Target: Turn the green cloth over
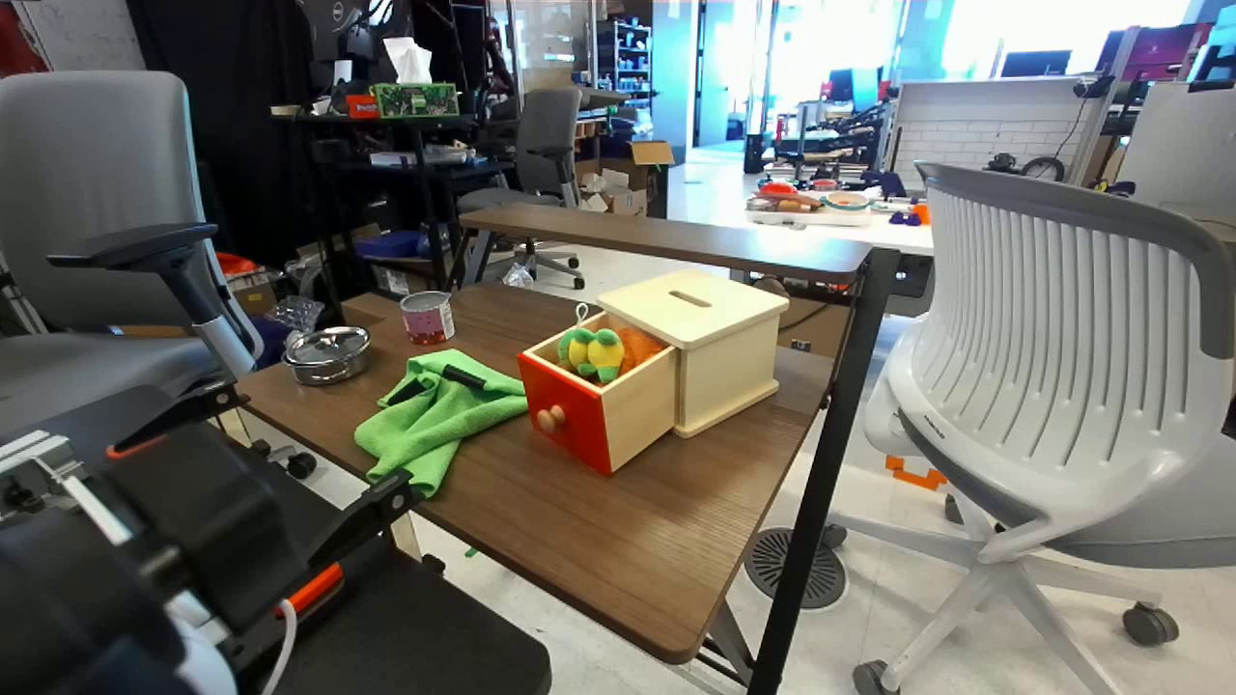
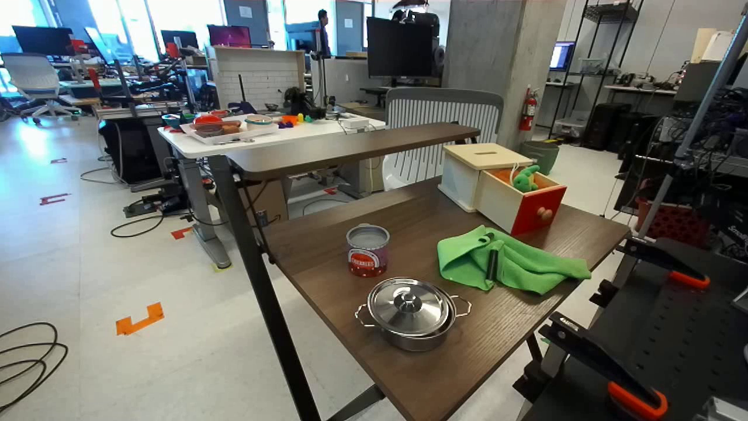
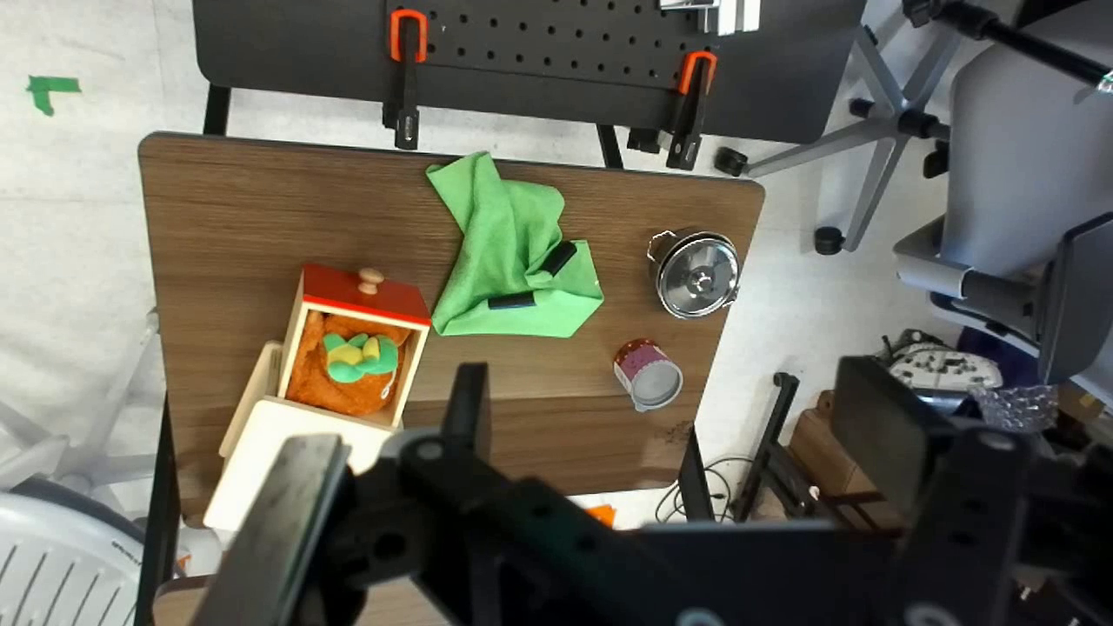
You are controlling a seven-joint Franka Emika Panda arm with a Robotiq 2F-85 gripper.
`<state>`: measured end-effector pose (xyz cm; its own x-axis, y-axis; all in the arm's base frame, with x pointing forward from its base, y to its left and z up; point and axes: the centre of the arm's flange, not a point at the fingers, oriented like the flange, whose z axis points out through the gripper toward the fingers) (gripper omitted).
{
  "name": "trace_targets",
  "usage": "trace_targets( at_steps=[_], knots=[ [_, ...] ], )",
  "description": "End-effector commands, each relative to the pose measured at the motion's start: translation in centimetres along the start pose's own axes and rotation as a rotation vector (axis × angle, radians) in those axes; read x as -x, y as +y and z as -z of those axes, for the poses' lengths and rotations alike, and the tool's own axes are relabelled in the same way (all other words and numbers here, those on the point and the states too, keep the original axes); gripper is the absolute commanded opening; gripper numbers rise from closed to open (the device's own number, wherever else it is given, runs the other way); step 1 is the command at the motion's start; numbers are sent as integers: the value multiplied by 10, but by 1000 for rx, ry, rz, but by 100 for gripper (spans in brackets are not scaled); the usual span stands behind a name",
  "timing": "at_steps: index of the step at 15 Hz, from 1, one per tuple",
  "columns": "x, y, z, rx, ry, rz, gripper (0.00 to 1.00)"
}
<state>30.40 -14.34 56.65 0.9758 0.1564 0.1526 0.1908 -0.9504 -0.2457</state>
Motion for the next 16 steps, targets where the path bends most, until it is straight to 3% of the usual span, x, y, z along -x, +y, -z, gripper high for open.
trace_targets(
  at_steps=[1, 8, 16],
  knots=[
    [-4, -11, -14, 31, 3, -37, 100],
    [-37, -72, -127, 141, 80, -125, 100],
    [-54, -108, -274, 145, 138, -257, 100]
  ],
)
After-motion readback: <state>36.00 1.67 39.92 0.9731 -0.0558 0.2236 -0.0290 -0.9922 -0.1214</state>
